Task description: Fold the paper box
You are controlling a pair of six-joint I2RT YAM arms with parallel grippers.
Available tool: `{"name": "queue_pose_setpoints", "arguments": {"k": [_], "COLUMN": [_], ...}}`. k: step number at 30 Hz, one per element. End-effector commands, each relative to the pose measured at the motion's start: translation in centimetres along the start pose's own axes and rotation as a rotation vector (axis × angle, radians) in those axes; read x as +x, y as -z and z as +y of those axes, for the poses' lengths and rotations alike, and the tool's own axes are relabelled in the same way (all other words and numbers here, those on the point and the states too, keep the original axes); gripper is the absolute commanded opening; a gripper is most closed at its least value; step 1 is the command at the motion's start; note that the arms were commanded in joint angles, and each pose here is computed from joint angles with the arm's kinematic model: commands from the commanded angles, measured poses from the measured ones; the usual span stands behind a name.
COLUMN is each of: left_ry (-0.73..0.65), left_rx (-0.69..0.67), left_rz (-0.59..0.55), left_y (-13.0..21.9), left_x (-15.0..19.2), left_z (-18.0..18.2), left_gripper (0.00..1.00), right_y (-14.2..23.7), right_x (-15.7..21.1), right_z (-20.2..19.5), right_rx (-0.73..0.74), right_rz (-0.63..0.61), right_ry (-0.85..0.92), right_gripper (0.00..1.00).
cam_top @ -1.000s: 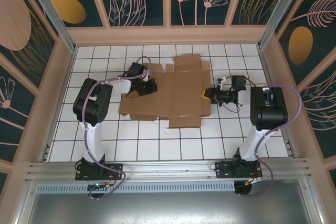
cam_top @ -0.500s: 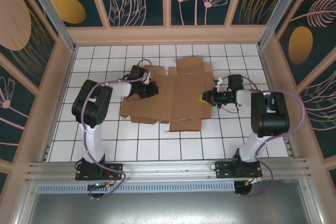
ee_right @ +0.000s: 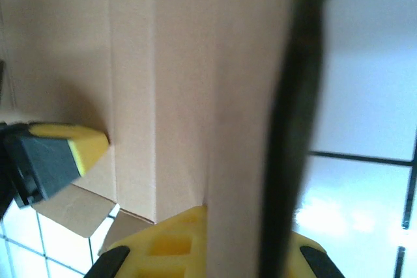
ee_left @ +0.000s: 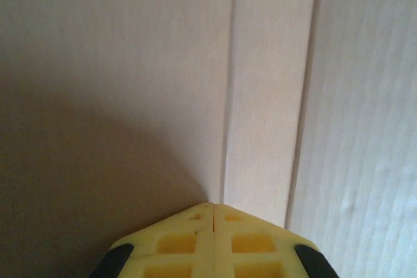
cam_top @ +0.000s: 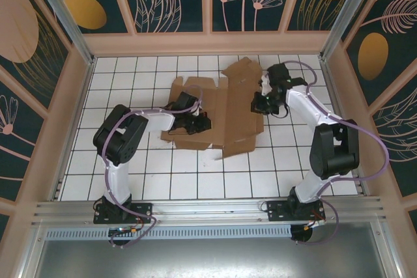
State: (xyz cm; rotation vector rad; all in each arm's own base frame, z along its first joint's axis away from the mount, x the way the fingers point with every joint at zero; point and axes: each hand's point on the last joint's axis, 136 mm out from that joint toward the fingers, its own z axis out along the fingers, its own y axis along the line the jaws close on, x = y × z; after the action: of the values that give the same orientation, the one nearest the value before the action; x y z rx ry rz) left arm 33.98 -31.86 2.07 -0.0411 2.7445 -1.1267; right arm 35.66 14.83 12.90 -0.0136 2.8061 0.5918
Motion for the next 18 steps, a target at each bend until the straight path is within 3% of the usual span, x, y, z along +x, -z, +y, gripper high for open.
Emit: {"name": "queue_pose_setpoints", "arguments": {"k": [1,7,11,15,18], "left_ry": [0.063,0.060,0.039,-0.041,-0.048], "left_rx": [0.060,0.133,0.190,0.191,0.109], "left_rz": [0.035,0.038,0.037,-0.050,-0.132], "left_y": [-0.8,-1.7,-1.4,1.7,4.9], "left_x": [0.6,0.6,0.4,-1.6,-3.6], "left_z": [-0.9,-3.2,-5.1,-6.9,-5.4], "left_gripper": [0.00,0.00,0.00,0.00,0.00], "right_y": [1.3,0.5,-0.2,0.0,0.3], "right_x": [-1.4,-1.8,-2.4,-3.1,-3.0], "right_z": [-1.3,1.8,2.3,2.3,2.1], "right_rx": [0.211,0.259,0.322,0.371,0.379], "right_rz": [-0.024,0.021,0.052,0.047,0.048], "right_ry": [0.073,0.172,0.210,0.227,0.237], "right_gripper": [0.08,0.17,0.15,0.10,0.08]}}
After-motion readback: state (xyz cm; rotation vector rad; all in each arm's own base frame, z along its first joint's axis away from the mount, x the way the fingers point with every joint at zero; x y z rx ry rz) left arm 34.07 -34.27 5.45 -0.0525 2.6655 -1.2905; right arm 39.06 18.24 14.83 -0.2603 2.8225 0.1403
